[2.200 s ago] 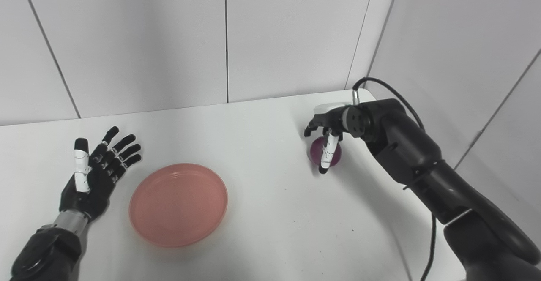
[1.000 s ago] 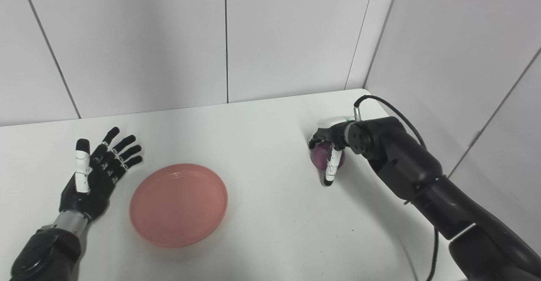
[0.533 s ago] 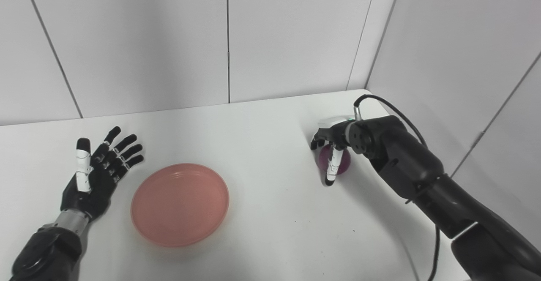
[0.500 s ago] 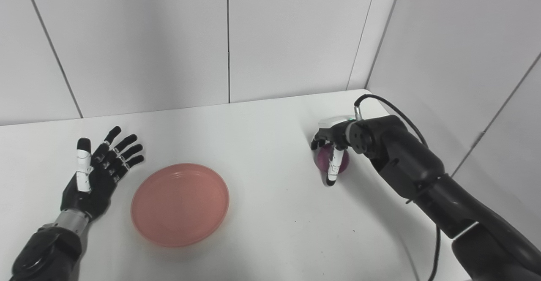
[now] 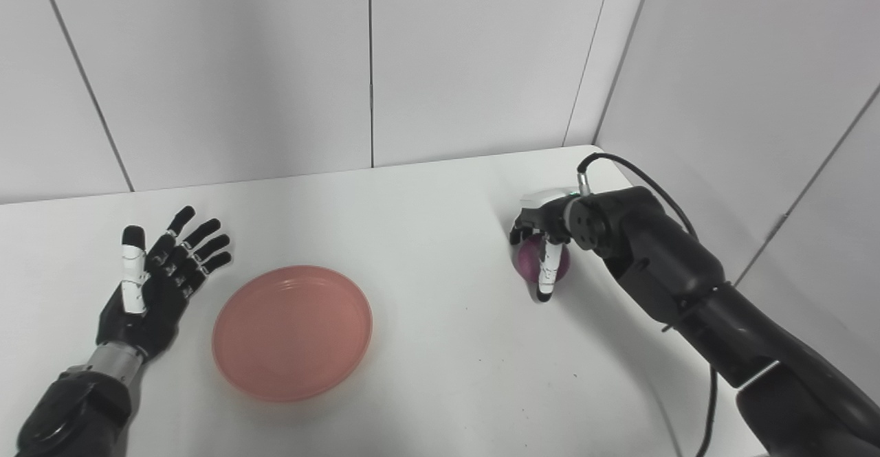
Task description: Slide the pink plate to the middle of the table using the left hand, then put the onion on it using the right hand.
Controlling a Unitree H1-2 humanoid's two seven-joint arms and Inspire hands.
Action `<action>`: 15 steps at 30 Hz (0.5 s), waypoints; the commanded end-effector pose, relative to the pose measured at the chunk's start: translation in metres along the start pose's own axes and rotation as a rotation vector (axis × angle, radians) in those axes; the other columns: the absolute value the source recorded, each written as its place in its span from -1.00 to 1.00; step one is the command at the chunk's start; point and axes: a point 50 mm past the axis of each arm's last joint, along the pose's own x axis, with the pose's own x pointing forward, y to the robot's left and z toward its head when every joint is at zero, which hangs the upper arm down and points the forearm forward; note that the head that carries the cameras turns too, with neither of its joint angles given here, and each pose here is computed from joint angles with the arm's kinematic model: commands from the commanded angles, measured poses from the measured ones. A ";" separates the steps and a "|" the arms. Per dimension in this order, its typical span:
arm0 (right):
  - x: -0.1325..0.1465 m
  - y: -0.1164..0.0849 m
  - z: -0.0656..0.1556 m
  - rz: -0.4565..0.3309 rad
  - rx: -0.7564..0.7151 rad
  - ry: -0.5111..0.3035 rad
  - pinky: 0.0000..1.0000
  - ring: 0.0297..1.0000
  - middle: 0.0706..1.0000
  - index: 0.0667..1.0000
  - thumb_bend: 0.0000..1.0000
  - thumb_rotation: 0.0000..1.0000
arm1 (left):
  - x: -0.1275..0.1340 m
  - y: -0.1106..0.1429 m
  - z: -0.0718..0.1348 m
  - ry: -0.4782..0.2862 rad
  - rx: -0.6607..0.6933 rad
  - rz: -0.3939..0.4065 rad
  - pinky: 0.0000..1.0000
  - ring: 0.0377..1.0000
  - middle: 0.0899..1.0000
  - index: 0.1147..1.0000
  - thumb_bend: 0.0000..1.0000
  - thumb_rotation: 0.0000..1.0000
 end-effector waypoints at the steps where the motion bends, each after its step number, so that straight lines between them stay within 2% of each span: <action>1: -0.012 -0.016 -0.018 -0.041 -0.008 0.055 0.38 0.70 0.77 0.65 1.00 -0.70 | -0.016 0.008 -0.031 0.147 -0.027 0.051 0.66 0.68 0.73 0.89 0.70 0.87; 11: -0.009 -0.007 -0.016 -0.040 -0.022 0.052 0.45 0.71 0.79 0.66 1.00 -0.65 | -0.016 0.010 -0.031 0.149 -0.024 0.052 0.65 0.68 0.73 0.87 0.67 0.89; 15: -0.005 -0.002 -0.017 -0.036 -0.025 0.041 0.38 0.66 0.75 0.64 1.00 -0.67 | -0.016 0.011 -0.030 0.149 -0.023 0.048 0.65 0.68 0.73 0.86 0.69 0.90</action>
